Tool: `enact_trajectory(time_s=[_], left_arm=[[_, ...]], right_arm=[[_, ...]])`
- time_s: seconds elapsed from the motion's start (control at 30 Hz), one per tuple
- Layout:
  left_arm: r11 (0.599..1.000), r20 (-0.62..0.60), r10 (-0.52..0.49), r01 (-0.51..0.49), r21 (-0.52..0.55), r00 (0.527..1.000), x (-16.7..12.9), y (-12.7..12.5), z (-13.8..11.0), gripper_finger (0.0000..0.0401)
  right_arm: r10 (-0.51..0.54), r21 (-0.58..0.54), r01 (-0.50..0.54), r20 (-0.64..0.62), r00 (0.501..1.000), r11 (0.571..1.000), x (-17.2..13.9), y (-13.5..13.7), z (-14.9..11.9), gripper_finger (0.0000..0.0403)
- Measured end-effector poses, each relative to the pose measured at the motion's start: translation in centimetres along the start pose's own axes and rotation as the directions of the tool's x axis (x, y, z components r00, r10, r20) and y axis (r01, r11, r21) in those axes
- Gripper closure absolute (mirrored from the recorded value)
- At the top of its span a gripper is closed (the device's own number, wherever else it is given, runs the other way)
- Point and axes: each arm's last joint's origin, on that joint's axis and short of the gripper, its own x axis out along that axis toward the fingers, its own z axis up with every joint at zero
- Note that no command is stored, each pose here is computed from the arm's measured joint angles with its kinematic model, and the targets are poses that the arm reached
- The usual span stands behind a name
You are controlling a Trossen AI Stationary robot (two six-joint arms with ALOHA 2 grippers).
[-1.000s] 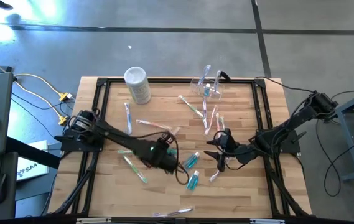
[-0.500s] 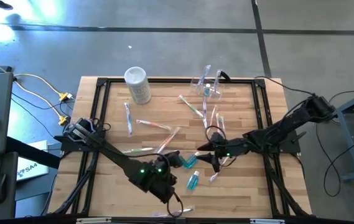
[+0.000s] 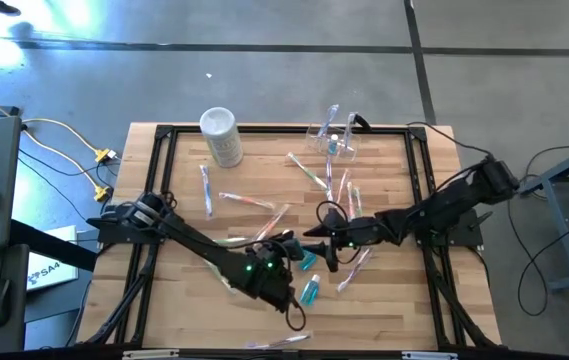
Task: Pick & Place toothbrushing station
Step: Put the blue mouthwash into the transparent organizer
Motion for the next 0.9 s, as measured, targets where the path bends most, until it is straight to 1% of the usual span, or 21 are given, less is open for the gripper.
enact_trajectory(time_s=[0.07,0.17,0.37,0.43,0.53,0.7,0.77,0.8,0.83,0.9], left_arm=[[1.0,0.0,0.006,-0.006,-0.008,1.0,0.2,0.2,0.0,0.0317],[1.0,0.006,0.019,-0.019,-0.006,1.0,0.4,0.6,0.1,0.0317],[0.999,0.021,0.042,-0.042,0.001,0.999,0.4,1.0,0.4,0.0317],[0.999,0.024,0.047,-0.046,-0.008,0.999,0.4,1.1,0.4,0.0317],[0.999,0.025,0.048,-0.048,-0.013,0.999,0.4,1.1,0.4,0.0317],[0.999,0.03,0.047,-0.047,-0.016,0.998,0.4,1.2,0.5,0.0317],[0.999,0.033,0.048,-0.047,-0.027,0.998,0.4,1.2,0.5,0.0316],[0.998,0.036,0.05,-0.049,-0.051,0.998,0.4,1.2,0.5,0.0307],[0.995,0.04,0.053,-0.05,-0.086,0.998,0.4,1.3,0.6,0.0291],[0.988,0.068,0.051,-0.04,-0.152,0.996,0.3,1.4,0.7,0.0246]], right_arm=[[0.008,-0.019,-0.008,0.013,1.0,1.0,0.3,0.0,-0.2,0.0199],[0.02,-0.018,-0.019,0.031,0.999,1.0,0.8,0.0,-0.5,0.0199],[0.011,-0.02,-0.011,0.017,1.0,1.0,1.3,-0.2,-1.2,0.02],[0.008,-0.019,-0.008,0.011,1.0,1.0,1.3,-0.3,-1.2,0.0207],[0.006,-0.021,-0.006,0.0,1.0,1.0,1.3,-0.3,-1.4,0.0239],[0.025,-0.027,-0.026,-0.02,0.999,0.999,1.3,-0.3,-1.5,0.0339],[0.022,-0.028,-0.023,-0.023,0.999,0.999,1.3,-0.3,-1.5,0.0345],[0.026,-0.029,-0.026,-0.026,0.999,0.999,1.3,-0.3,-1.5,0.0345],[0.027,-0.03,-0.028,-0.03,0.999,0.999,1.3,-0.3,-1.6,0.0345],[0.026,-0.036,-0.028,-0.033,0.999,0.999,1.3,-0.3,-1.6,0.0345]])
